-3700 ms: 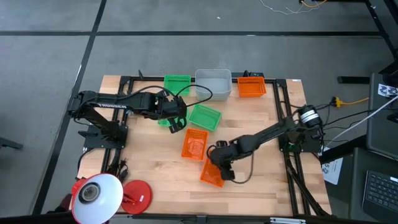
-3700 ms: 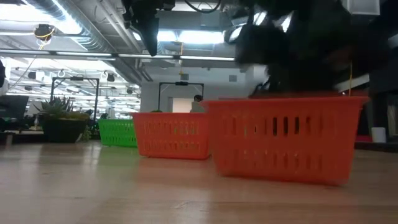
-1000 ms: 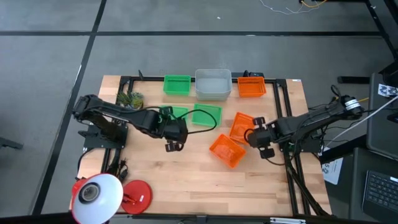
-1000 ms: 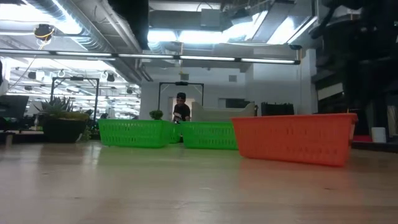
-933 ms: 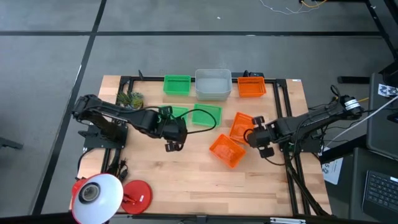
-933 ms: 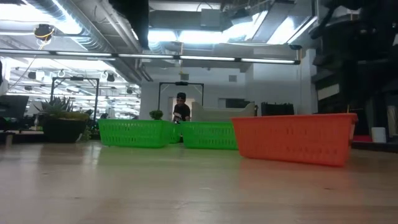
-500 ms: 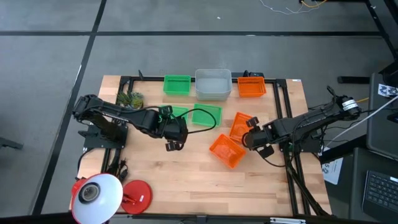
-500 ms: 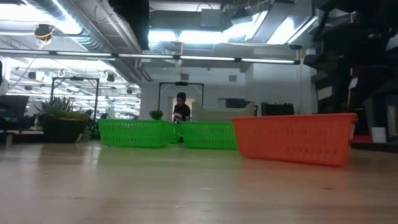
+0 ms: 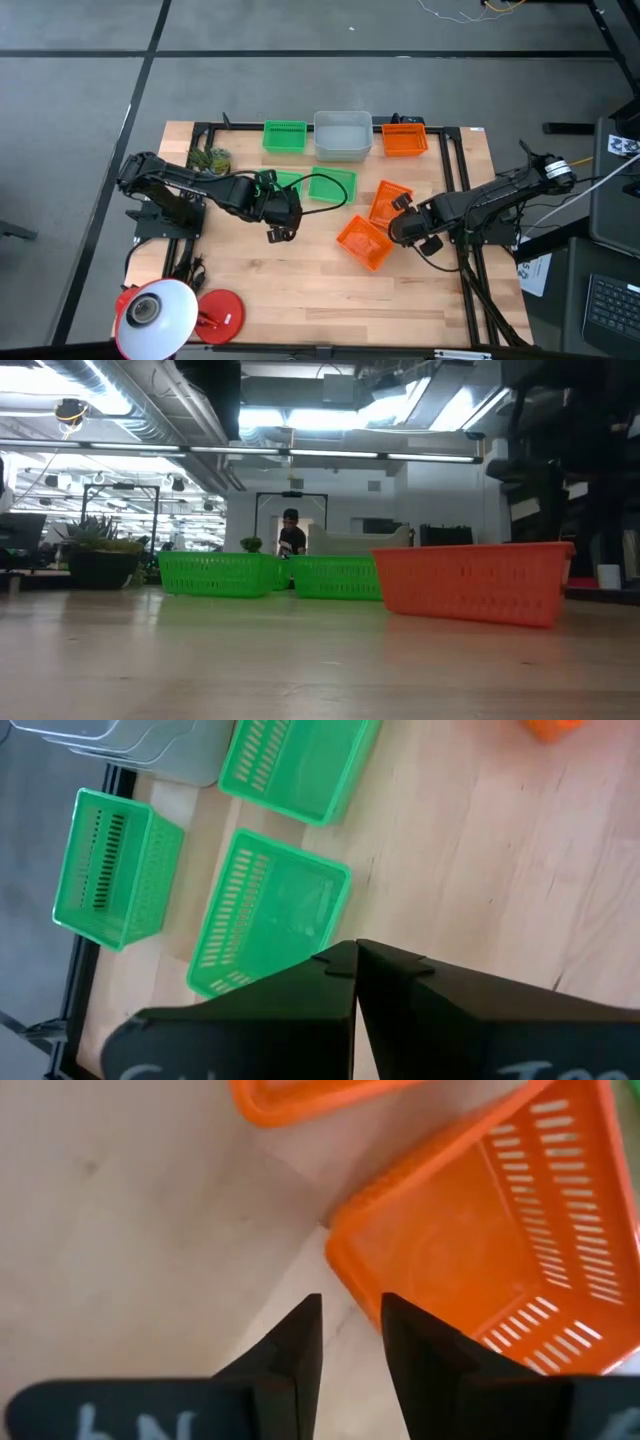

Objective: Stack baskets by color
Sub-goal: Stack the middle orange bin on top of the top orange bin

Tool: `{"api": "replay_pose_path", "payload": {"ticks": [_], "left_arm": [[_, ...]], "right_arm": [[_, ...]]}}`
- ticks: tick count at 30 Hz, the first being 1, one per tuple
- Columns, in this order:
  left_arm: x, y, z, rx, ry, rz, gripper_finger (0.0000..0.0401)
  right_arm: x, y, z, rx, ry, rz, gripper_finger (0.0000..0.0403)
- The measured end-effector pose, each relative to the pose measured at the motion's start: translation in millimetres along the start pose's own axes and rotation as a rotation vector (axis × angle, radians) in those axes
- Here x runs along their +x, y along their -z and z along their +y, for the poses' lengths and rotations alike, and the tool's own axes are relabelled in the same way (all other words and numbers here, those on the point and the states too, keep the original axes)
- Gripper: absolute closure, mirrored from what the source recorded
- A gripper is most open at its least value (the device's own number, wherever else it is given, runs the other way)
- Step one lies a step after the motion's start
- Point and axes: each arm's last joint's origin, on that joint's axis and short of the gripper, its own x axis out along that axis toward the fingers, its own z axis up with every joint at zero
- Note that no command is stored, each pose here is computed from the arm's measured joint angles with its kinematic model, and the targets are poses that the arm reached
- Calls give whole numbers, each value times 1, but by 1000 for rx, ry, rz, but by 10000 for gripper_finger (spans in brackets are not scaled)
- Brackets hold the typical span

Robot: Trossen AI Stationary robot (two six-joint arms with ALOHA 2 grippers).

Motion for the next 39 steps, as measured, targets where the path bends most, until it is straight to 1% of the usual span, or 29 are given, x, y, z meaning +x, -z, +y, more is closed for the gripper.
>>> {"api": "replay_pose_path", "payload": {"ticks": [8,14,17,19,22,25,28,30,33,36,39], "left_arm": [[0,0,0,-2,1,-2,401],[0,0,0,-4,2,-4,401],[0,-1,0,-5,2,-4,401],[0,-1,0,-6,3,-6,401],[0,-1,-1,-9,5,-12,401],[0,-2,-1,-11,7,-18,401],[0,-2,-1,-11,8,-18,401],[0,-2,-1,-11,8,-18,401],[0,-2,-1,-11,8,-19,401],[0,-2,-1,-11,8,-19,401],[0,-2,-1,-11,8,-20,401]], "right_arm": [[16,-6,0,-40,16,91,297],[29,-14,-2,-38,65,108,297],[34,-15,-4,-33,66,135,297],[39,-14,-6,-17,61,157,297],[45,-13,-9,62,61,184,300],[46,-11,-14,187,77,193,326],[46,-9,-17,247,83,195,379],[44,-11,-18,274,84,189,394],[32,-19,-24,331,91,172,398],[10,-26,-31,353,98,202,399],[-16,-26,-44,339,171,280,400]]}}
